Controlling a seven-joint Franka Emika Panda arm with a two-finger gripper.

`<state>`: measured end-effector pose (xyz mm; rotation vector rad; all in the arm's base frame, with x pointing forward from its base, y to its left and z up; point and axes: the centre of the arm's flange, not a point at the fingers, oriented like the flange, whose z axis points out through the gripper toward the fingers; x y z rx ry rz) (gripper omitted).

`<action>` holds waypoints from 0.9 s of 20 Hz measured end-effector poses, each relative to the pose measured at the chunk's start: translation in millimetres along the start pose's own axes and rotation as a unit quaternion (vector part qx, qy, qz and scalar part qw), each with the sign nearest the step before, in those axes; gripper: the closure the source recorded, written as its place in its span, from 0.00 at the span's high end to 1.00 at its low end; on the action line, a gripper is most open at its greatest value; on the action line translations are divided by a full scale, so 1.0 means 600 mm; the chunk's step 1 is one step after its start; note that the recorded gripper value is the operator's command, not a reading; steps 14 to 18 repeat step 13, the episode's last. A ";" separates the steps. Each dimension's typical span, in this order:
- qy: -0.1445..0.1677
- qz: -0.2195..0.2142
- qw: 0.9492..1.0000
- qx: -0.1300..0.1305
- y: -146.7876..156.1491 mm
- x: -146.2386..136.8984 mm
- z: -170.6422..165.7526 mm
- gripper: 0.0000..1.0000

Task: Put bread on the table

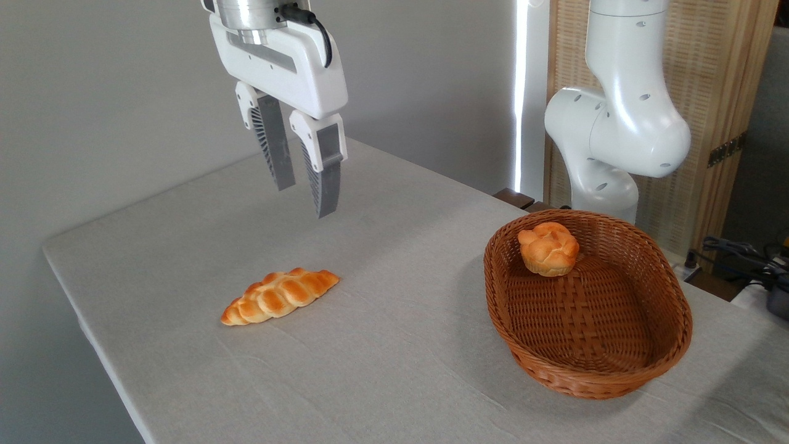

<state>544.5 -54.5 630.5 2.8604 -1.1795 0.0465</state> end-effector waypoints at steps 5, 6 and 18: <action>-0.013 -0.014 1.000 -0.002 -0.005 -0.001 0.011 1.00; -0.017 -0.015 1.000 0.001 -0.007 -0.001 0.012 1.00; -0.021 -0.016 1.000 0.007 -0.011 -0.002 0.012 1.00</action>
